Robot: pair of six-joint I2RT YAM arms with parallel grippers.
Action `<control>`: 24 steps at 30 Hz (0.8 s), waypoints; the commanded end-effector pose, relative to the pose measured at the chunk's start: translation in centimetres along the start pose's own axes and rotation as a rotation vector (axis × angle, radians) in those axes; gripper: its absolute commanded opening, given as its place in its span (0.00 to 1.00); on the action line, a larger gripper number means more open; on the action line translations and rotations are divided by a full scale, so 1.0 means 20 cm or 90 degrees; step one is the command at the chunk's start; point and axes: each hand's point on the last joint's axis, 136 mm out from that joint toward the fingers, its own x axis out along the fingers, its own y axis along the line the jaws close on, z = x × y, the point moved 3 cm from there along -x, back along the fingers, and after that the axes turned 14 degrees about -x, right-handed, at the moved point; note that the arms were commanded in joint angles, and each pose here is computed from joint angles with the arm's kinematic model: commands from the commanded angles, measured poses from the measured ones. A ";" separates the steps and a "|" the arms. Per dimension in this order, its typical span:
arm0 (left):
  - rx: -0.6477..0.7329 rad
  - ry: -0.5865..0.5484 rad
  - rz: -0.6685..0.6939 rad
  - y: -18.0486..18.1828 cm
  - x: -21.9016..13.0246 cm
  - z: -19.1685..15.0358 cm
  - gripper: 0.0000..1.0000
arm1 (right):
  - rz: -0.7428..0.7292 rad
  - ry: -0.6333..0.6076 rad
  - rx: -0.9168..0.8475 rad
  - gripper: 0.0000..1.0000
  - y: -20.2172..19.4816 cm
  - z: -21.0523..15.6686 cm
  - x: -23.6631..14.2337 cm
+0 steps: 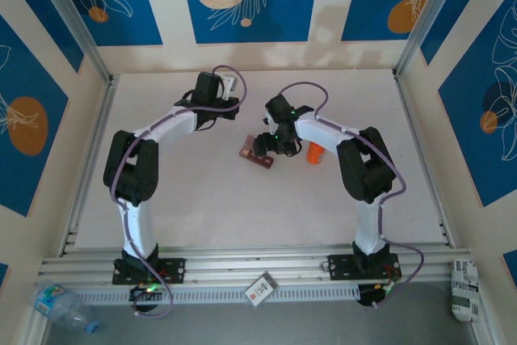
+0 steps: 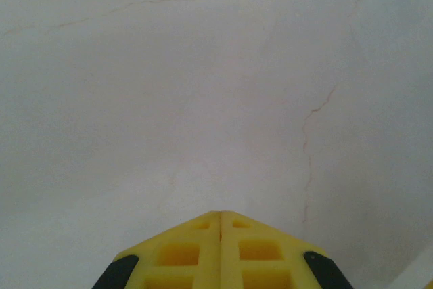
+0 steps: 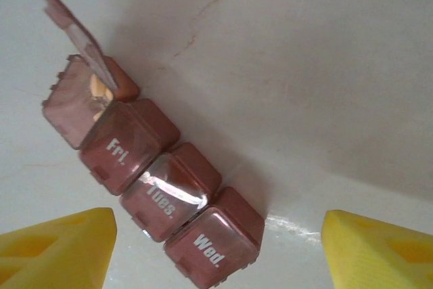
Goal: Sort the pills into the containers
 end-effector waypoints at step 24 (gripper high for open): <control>0.006 0.224 -0.022 -0.16 0.24 -0.24 0.00 | -0.021 0.063 0.033 0.77 -0.10 -0.14 0.16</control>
